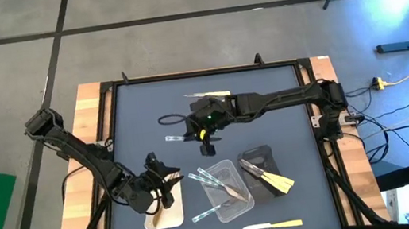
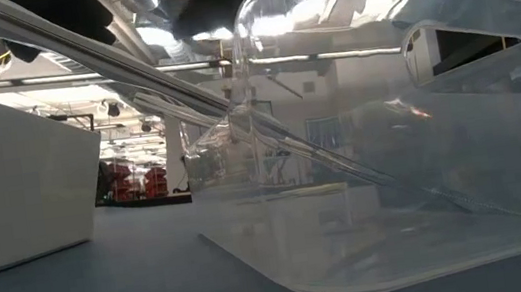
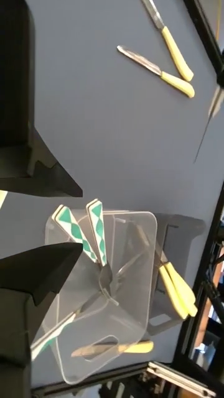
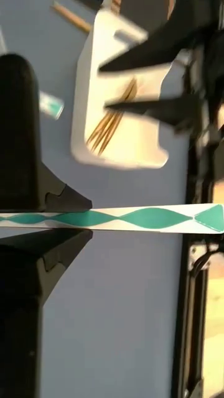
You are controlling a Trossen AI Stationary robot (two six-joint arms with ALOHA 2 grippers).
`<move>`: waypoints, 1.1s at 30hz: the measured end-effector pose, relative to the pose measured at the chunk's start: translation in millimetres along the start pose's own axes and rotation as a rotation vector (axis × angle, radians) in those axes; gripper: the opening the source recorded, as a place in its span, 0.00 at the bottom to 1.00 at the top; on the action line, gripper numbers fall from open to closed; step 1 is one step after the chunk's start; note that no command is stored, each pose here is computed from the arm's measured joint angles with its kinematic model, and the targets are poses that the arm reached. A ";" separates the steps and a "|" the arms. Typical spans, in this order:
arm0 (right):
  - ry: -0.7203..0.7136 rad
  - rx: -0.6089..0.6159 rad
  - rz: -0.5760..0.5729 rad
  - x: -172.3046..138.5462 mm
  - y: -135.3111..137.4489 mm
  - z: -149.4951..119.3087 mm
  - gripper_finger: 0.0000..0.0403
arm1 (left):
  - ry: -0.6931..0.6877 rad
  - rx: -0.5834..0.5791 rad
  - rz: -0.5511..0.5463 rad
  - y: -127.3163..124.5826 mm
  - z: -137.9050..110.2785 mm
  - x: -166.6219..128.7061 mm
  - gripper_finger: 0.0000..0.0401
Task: Sort silverware by color (type)
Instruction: Put the blue patterned table knife into the transparent bin
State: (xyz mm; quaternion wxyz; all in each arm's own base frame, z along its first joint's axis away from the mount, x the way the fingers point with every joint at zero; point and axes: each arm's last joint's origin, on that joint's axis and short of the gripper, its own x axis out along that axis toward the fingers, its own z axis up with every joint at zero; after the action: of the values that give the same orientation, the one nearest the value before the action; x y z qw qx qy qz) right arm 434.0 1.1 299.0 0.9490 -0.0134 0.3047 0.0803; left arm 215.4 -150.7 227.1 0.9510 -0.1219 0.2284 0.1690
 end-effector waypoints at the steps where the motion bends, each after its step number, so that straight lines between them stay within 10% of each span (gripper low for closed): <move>1: -0.005 0.010 0.008 -0.2 4.4 2.0 0.04 | 0.001 0.011 0.001 0.1 -0.1 0.0 0.30; 33: 0.024 0.310 -0.091 -2.3 130.6 -0.1 0.04 | 0.065 0.191 0.040 7.0 -6.7 -0.3 0.30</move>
State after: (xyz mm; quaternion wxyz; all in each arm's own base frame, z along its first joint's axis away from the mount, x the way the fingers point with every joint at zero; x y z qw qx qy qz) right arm 411.1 129.7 303.4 0.9387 0.1183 0.3237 -0.0108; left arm 209.9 -146.4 220.3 0.9468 -0.0315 0.2767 0.1615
